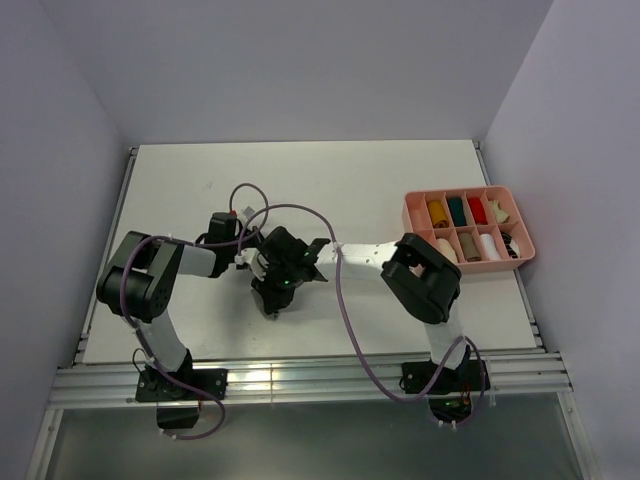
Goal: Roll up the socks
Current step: Roll the sock at the center of the board.
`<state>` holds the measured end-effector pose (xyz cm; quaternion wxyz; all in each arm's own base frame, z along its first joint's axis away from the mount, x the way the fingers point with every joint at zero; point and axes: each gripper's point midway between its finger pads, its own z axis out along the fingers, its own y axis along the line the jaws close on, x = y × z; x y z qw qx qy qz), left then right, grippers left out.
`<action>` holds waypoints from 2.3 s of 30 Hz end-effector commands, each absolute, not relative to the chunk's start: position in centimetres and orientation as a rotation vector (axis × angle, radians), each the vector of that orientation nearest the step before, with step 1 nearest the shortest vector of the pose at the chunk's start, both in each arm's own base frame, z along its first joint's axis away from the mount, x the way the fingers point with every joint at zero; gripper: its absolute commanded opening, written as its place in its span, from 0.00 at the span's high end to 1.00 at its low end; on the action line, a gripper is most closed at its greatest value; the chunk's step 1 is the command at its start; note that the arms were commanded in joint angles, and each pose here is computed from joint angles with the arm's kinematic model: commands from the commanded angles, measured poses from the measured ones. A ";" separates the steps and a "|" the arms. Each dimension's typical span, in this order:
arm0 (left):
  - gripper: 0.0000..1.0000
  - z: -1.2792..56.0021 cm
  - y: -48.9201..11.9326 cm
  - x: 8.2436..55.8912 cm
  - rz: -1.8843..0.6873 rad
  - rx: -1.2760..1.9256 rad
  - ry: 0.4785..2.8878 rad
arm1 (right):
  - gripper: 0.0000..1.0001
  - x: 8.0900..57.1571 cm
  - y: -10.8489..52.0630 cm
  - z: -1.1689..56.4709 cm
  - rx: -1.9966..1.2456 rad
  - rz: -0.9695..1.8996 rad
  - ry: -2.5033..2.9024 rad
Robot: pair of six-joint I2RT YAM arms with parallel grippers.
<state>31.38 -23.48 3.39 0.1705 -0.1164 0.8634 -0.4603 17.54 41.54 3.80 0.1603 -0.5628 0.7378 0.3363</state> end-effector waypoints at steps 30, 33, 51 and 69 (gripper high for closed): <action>0.43 7.2 -10.2 32.1 -0.452 -0.866 2.420 | 1.00 16.9 41.3 -0.2 -1.500 1.152 2.249; 0.41 8.1 -10.6 29.9 -0.532 -0.894 2.403 | 0.99 17.3 41.6 0.5 -1.486 1.142 2.239; 0.39 4.3 -15.6 23.9 -0.663 -0.828 2.566 | 0.97 17.7 41.3 0.5 -1.492 1.080 2.256; 0.38 4.1 -13.4 21.8 -0.525 -0.923 2.571 | 0.96 17.8 41.4 0.3 -1.479 1.077 2.264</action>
